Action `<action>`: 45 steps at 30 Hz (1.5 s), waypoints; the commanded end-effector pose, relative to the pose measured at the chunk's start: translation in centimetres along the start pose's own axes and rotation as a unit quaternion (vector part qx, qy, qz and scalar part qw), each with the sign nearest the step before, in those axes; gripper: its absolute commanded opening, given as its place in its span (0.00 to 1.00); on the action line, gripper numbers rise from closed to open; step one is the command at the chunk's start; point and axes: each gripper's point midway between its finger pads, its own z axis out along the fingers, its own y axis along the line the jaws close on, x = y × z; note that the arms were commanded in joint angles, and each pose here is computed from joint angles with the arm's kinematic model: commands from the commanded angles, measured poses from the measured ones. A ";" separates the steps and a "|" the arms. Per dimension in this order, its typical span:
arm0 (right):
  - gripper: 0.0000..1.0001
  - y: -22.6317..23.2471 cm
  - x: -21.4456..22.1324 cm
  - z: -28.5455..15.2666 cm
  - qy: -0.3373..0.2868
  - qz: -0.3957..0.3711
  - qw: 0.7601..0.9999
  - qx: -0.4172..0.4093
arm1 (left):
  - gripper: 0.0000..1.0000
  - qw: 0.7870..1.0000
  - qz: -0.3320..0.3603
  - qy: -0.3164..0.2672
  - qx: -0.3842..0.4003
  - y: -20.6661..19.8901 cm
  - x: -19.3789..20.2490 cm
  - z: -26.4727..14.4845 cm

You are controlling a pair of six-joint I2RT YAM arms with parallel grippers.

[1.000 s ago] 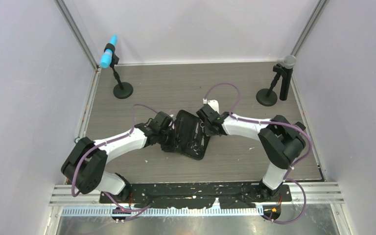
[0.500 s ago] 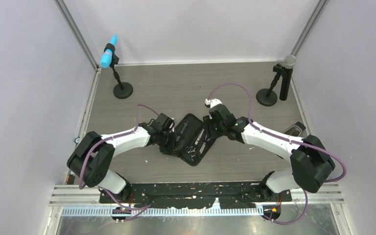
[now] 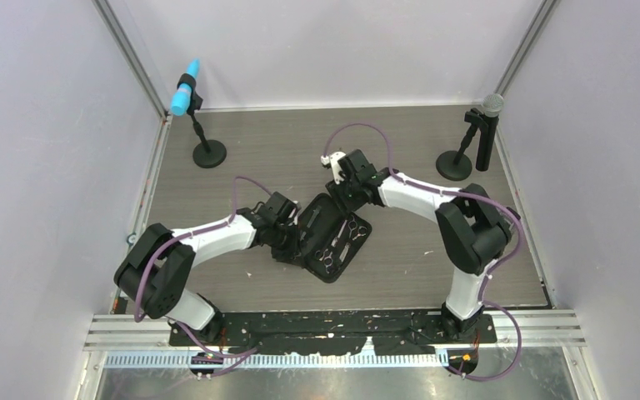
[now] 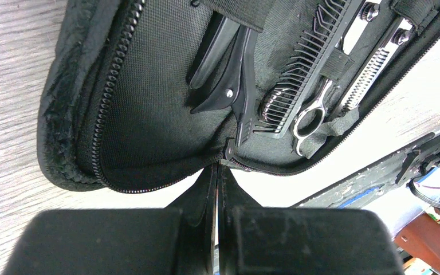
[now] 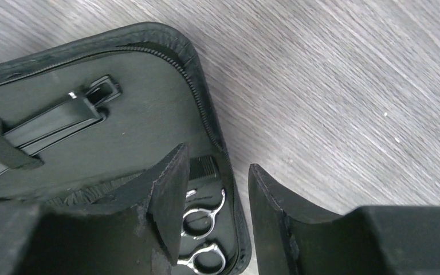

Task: Sort the hair-cutting tools
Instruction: Place the comb in the hairdressing tool bag.

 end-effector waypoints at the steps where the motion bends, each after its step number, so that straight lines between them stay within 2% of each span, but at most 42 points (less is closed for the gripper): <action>1: 0.46 -0.1 -1.9 0.9 -0.014 -0.029 0.999 -0.031 | 0.00 1.000 0.013 -0.001 -0.001 -0.2 -0.3 -0.9; 8: 0.30 0.4 -0.6 2.5 -0.002 -0.030 0.997 -0.075 | 0.00 1.000 0.017 0.000 0.002 -0.4 -0.4 -1.0; 11: 0.08 -0.4 0.1 3.2 0.005 -0.021 0.997 -0.072 | 0.00 1.000 0.019 -0.001 0.002 -0.4 -0.3 -1.2; 13: 0.06 -1.8 0.6 3.4 0.009 -0.009 0.999 -0.042 | 0.00 1.000 0.018 -0.002 0.000 -0.2 -0.1 -1.5; 18: 0.05 -6.6 0.8 2.6 -0.006 0.059 0.996 0.064 | 0.00 1.000 0.014 -0.002 -0.012 0.6 0.8 -2.4; 24: 0.05 -9.8 1.9 1.6 0.000 0.110 0.981 0.159 | 0.00 0.999 -0.003 0.011 -0.035 2.3 2.8 -2.7; 33: 0.05 -12.5 3.3 0.8 0.009 0.165 0.962 0.219 | 0.00 0.996 -0.045 0.048 -0.056 4.4 5.5 -2.0; 38: 0.05 -12.8 3.8 0.7 0.011 0.175 0.960 0.219 | 0.00 0.995 -0.066 0.023 -0.066 5.6 5.9 -2.2; 42: 0.07 -10.6 2.3 0.7 -0.022 0.174 0.973 0.148 | 0.00 0.997 -0.048 -0.013 -0.062 5.4 5.0 -3.3; 43: 0.13 -9.7 1.0 0.1 -0.045 0.176 0.976 0.120 | 0.02 0.997 -0.044 -0.018 -0.061 5.2 4.7 -3.6; 44: 0.16 -9.3 1.0 -0.2 -0.051 0.185 0.975 0.109 | 0.07 0.997 -0.041 -0.022 -0.060 5.1 4.6 -3.9; 45: 0.24 -8.5 -0.1 -1.0 -0.072 0.188 0.976 0.086 | 0.14 0.997 -0.039 -0.025 -0.059 5.0 4.5 -4.2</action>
